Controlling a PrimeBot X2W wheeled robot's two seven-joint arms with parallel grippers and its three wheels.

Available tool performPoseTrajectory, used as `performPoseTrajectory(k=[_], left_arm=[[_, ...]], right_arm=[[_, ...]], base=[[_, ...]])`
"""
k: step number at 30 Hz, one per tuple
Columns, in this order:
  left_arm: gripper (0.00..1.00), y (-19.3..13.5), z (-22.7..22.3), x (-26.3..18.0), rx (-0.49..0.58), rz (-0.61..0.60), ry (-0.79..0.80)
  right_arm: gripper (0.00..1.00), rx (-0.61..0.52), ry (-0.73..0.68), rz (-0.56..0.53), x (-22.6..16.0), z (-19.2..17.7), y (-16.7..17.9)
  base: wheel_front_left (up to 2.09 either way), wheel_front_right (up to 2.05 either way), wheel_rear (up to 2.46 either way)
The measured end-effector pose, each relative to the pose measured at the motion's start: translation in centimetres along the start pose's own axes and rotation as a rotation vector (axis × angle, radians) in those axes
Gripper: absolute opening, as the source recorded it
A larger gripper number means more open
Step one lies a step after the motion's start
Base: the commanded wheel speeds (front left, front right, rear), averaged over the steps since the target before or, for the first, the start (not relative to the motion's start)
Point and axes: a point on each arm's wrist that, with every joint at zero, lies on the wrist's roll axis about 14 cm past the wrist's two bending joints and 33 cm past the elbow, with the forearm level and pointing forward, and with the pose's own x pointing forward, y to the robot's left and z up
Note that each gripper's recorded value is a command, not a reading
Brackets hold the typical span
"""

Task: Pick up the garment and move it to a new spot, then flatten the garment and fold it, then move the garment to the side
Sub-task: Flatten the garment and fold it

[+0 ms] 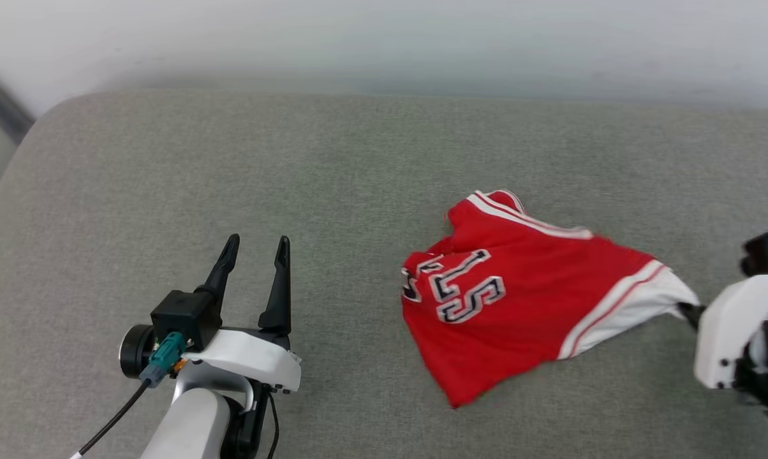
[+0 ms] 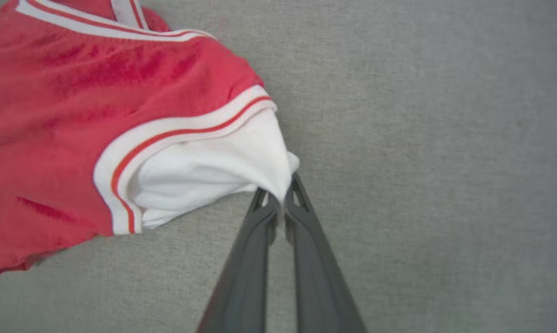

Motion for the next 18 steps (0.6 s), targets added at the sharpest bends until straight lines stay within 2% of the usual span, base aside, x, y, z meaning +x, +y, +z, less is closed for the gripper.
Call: performPoseTrajectory(k=[3,6,9,11,12,13,14,18], left_arm=[[1.00,-0.6,0.1,0.2,-0.003,-0.015,-0.004],[1.00,-0.9,-0.1,0.3,-0.005,-0.023,-0.002],[1.00,-1.0,-0.4,0.4,-0.005,-0.027,0.006],[1.00,-1.0,-0.6,0.4,-0.006,-0.028,0.011],[1.00,-1.0,-0.7,0.4,-0.006,-0.028,0.015],[1.00,-1.0,-0.8,0.5,-0.006,-0.027,0.018],[1.00,-1.0,-0.9,0.5,-0.007,-0.029,0.020],[1.00,-1.0,-1.1,0.5,-0.004,-0.029,0.025]], right_arm=[[0.00,0.065,-0.009,-0.121,-1.6,0.0,-4.7],[0.00,0.157,0.027,-0.218,-2.7,-2.0,-8.5],[0.00,0.254,0.113,-0.273,-3.1,-5.9,-10.5],[0.00,0.320,0.172,-0.277,-2.8,-8.9,-10.4],[0.31,0.333,0.189,-0.282,-2.6,-9.9,-10.3],[0.92,0.349,0.182,-0.280,-2.4,-10.2,-10.1],[1.00,0.359,0.161,-0.276,-2.2,-10.1,-10.0],[1.00,0.362,0.038,-0.272,-1.7,-8.8,-9.8]], base=[[0.00,0.00,0.00],[0.00,0.00,0.00],[0.00,0.00,0.00],[0.00,0.00,0.00],[0.00,0.00,0.00],[0.00,0.00,0.00],[0.00,0.00,0.00],[0.00,0.00,0.00]])
